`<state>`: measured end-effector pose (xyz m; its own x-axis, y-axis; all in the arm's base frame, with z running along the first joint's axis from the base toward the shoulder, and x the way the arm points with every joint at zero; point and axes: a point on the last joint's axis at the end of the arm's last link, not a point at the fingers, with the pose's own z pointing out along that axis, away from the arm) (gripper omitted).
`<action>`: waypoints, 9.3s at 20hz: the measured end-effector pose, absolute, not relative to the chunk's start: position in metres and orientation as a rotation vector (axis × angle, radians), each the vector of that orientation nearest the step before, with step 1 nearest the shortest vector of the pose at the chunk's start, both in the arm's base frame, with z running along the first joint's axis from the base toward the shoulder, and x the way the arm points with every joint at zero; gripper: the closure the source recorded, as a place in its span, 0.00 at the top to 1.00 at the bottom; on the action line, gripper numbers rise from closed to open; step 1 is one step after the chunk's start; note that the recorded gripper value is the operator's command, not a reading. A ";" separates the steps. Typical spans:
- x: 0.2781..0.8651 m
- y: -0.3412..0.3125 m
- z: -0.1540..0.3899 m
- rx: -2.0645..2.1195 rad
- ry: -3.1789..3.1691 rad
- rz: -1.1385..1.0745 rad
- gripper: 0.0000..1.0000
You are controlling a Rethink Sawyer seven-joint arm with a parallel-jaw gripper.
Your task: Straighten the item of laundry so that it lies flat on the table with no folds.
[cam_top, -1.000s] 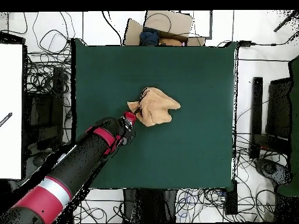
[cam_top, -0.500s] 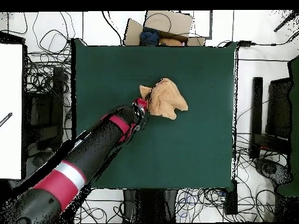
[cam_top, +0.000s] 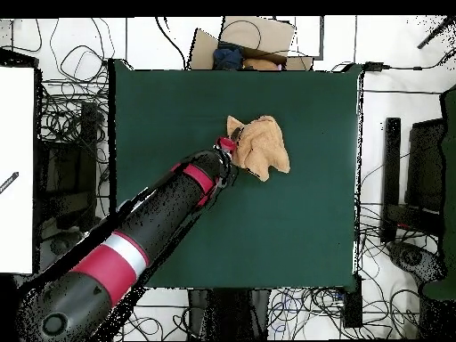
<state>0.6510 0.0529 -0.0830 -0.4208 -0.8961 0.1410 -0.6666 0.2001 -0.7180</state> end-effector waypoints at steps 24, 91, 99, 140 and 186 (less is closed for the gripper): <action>0.667 0.044 -0.080 -1.357 2.277 -0.977 0.00; 0.590 0.209 0.042 -0.930 3.080 0.106 0.00; 0.595 0.244 0.071 -0.867 3.106 0.276 0.00; 0.628 0.183 0.183 -0.527 3.200 0.956 0.00; 0.522 0.280 0.250 -0.764 3.128 1.080 0.00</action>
<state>0.5222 0.2805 0.2498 -0.8683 -0.4876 0.0913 -0.3274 0.7016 0.6330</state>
